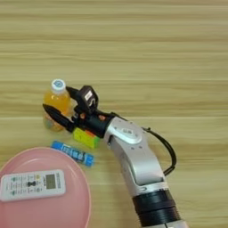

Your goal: Move the objects on the table

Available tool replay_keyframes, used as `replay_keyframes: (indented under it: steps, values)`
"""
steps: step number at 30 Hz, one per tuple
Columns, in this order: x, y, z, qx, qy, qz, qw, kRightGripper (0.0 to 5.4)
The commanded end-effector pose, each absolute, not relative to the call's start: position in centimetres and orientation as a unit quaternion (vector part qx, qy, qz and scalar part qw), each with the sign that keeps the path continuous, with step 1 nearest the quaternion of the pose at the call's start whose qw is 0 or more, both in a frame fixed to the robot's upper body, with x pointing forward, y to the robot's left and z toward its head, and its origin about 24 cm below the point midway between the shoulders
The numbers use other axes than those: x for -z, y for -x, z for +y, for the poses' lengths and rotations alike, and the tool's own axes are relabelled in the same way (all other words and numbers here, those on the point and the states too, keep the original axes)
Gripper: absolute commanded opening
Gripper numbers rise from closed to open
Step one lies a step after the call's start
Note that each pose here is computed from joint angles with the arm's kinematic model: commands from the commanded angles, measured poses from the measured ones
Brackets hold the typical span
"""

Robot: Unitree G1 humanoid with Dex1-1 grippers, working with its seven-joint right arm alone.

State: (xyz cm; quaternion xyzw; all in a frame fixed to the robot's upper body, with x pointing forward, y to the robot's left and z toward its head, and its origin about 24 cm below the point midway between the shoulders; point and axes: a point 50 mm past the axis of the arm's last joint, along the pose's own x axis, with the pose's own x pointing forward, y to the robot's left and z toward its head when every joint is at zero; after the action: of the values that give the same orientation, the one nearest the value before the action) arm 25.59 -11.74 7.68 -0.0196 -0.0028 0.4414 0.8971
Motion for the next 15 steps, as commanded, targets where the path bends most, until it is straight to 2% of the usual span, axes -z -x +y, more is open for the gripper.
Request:
replay_keyframes:
  steps: [1,2,3,13,15]
  values:
    - [-9.11,-26.40,-11.65,-0.435,0.056,-0.033,0.898,3.63]
    - [-9.00,-26.41,-11.65,-0.434,0.058,-0.030,0.899,3.63]
    - [-8.93,-26.42,-11.67,-0.434,0.060,-0.029,0.899,3.99]
    - [-8.87,-26.68,-11.80,-0.427,0.060,-0.028,0.902,5.26]
    - [-9.08,-26.78,-11.89,-0.424,0.057,-0.032,0.903,5.37]
